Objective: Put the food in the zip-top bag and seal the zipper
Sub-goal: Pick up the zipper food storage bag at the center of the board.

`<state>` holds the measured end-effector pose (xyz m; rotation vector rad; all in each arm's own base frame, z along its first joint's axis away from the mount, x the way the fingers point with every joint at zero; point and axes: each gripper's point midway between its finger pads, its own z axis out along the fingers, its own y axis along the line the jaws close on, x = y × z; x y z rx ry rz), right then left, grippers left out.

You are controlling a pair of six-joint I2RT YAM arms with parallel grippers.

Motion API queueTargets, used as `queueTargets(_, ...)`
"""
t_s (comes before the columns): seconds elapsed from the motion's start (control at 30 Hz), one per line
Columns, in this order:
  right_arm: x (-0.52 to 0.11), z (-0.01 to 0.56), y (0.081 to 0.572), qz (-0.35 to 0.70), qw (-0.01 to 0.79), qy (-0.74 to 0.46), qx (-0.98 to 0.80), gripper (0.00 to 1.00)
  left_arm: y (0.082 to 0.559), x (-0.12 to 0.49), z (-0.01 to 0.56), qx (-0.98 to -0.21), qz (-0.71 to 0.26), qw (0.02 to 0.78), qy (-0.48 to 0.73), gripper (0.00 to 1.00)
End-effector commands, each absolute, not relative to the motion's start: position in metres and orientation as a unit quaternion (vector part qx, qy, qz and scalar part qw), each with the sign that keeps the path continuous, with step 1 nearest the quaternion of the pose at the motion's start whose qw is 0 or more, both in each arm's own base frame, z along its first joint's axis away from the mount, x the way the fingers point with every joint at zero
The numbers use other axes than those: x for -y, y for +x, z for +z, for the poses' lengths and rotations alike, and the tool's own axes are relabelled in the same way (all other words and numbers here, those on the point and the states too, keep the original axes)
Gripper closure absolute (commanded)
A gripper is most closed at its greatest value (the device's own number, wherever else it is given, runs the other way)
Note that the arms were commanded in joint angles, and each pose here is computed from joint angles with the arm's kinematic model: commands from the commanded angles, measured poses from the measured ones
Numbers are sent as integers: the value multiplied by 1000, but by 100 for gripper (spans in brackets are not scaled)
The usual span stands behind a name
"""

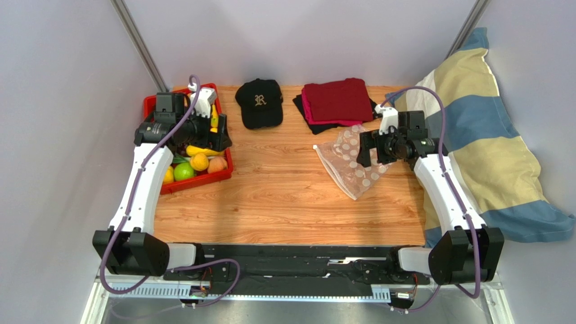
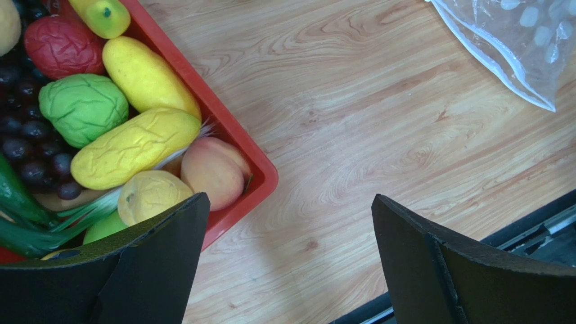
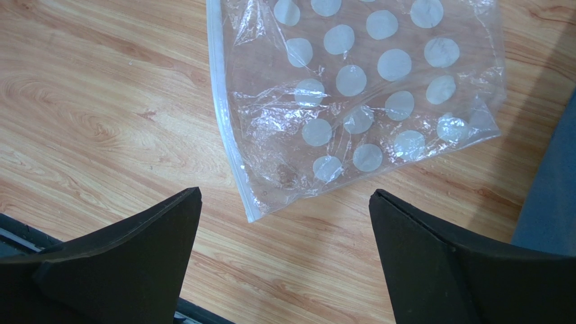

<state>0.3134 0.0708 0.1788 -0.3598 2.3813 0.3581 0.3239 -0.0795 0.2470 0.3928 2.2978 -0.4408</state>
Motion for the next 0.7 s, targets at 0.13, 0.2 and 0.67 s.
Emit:
queueTargets(0.13,-103,196,339,122,374,-209,-895,0,320,67,292,-867,-123,457,160,1)
queueTargets(0.2,-107,194,343,106,370,-222,-896,0,321,63,300,-863,-116,470,145,1)
queueTargets(0.67,-163,142,347,-16,302,-342,-889,4,321,37,318,-852,-52,514,88,1)
